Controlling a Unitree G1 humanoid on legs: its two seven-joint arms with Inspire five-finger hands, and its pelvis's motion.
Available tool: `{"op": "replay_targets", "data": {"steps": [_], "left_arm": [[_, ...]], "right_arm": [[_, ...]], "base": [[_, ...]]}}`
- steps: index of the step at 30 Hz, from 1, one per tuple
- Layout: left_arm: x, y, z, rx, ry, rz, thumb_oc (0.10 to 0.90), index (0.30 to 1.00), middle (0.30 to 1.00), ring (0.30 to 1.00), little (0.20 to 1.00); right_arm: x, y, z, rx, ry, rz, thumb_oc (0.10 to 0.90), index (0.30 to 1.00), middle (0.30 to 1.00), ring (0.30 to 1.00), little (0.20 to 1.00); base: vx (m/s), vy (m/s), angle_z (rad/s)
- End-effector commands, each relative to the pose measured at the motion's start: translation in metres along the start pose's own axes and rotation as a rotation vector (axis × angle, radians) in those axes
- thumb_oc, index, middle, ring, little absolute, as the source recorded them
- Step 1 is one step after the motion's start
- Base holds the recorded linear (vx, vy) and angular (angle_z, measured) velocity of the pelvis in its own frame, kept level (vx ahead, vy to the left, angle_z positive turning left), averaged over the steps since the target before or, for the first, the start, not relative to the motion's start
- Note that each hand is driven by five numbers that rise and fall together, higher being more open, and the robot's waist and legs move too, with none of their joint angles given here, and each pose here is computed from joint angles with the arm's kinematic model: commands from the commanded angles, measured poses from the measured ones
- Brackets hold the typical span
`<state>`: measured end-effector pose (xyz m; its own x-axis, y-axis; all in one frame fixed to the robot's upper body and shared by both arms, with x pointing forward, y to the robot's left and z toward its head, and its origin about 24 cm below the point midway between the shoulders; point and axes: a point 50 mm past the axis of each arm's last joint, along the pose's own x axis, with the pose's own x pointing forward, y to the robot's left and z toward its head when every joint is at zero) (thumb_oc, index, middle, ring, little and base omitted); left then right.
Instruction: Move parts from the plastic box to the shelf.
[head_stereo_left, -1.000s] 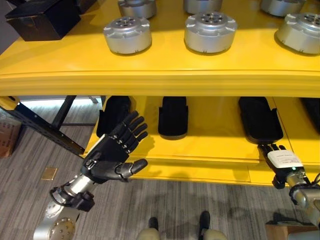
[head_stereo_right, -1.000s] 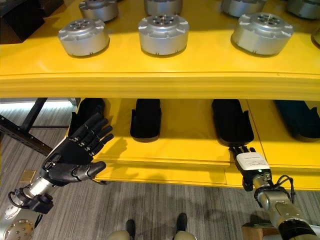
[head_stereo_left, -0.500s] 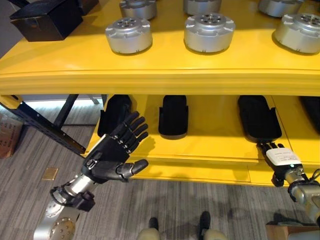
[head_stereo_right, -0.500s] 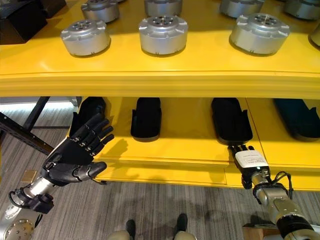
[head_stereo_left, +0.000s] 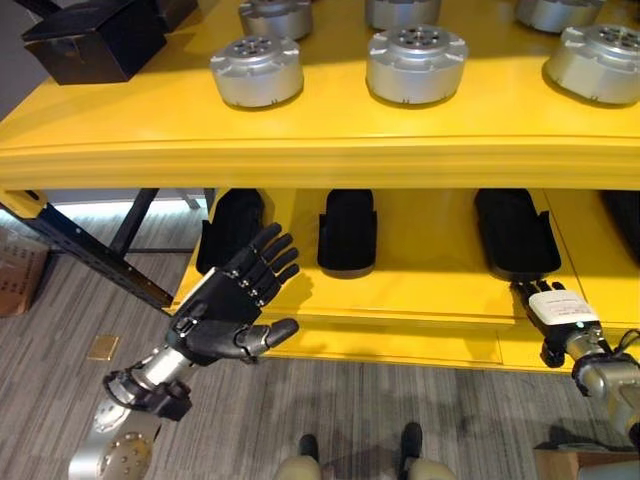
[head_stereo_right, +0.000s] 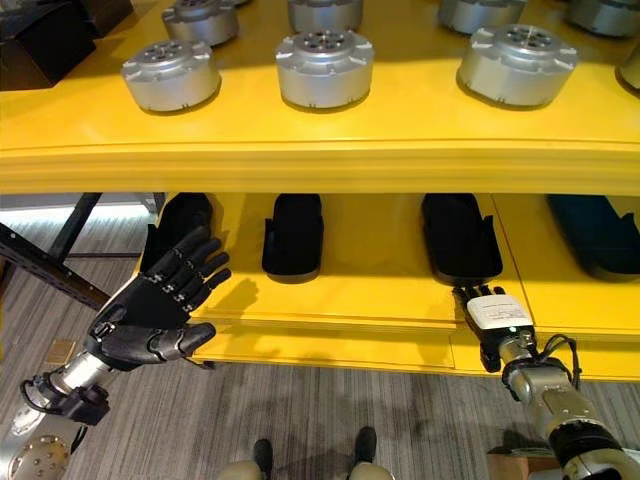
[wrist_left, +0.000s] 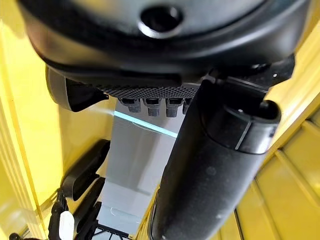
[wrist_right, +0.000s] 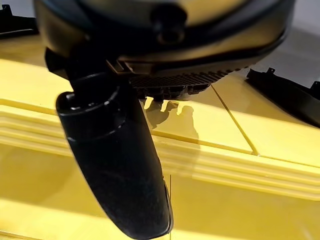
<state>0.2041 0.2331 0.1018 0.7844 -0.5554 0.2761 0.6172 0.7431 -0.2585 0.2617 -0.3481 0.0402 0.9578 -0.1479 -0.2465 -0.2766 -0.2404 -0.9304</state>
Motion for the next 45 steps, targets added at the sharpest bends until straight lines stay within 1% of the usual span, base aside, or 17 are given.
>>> {"op": "replay_targets", "data": {"steps": [1,9,16,22,26,29,34,36,41,45], "left_arm": [[0.023,-0.01,0.027,0.097,-0.132,-0.131,0.9,1.0,1.0,1.0,1.0],[0.023,-0.01,0.028,0.098,-0.13,-0.136,0.9,1.0,1.0,1.0,1.0],[0.023,-0.009,0.029,0.099,-0.135,-0.135,0.9,1.0,1.0,1.0,1.0],[0.019,-0.009,0.027,0.096,-0.141,-0.126,0.9,1.0,1.0,1.0,1.0],[0.015,-0.01,0.025,0.093,-0.153,-0.116,0.9,1.0,1.0,1.0,1.0],[0.009,-0.01,0.024,0.096,-0.162,-0.099,0.9,1.0,1.0,1.0,1.0],[0.006,-0.009,0.024,0.098,-0.175,-0.078,0.9,1.0,1.0,1.0,1.0],[0.006,-0.01,0.024,0.106,-0.186,-0.072,0.9,1.0,1.0,1.0,1.0],[0.005,-0.01,0.026,0.112,-0.209,-0.058,0.9,1.0,1.0,1.0,1.0],[0.003,-0.01,0.028,0.121,-0.226,-0.045,0.9,1.0,1.0,1.0,1.0]], "right_arm": [[0.022,-0.057,-0.006,-0.017,0.015,-0.173,0.9,1.0,1.0,1.0,1.0],[0.023,-0.06,-0.01,-0.009,0.03,-0.178,0.9,1.0,1.0,1.0,1.0],[0.023,-0.056,-0.005,-0.001,0.021,-0.158,0.9,1.0,1.0,1.0,1.0],[0.019,-0.042,0.002,0.035,0.001,-0.132,0.9,1.0,1.0,1.0,1.0],[0.011,-0.021,0.017,0.052,-0.053,-0.089,0.9,1.0,1.0,1.0,1.0],[0.002,-0.005,0.034,0.12,-0.089,-0.048,0.9,1.0,1.0,1.0,1.0],[-0.008,0.006,0.048,0.182,-0.11,-0.027,0.9,1.0,1.0,1.0,1.0],[-0.014,0.011,0.058,0.238,-0.128,-0.038,0.9,1.0,1.0,1.0,1.0],[-0.022,0.007,0.069,0.304,-0.167,-0.07,0.9,1.0,1.0,1.0,1.0],[-0.031,-0.001,0.082,0.37,-0.244,-0.124,0.9,1.0,1.0,1.0,1.0]], "base": [[0.0,0.0,0.0],[0.0,0.0,0.0],[0.0,0.0,0.0],[0.0,0.0,0.0],[0.0,0.008,0.0],[0.0,0.01,0.0],[-0.01,0.01,-0.03],[-0.05,0.018,-0.09],[-0.03,0.02,-0.07],[-0.02,0.037,-0.05]]}}
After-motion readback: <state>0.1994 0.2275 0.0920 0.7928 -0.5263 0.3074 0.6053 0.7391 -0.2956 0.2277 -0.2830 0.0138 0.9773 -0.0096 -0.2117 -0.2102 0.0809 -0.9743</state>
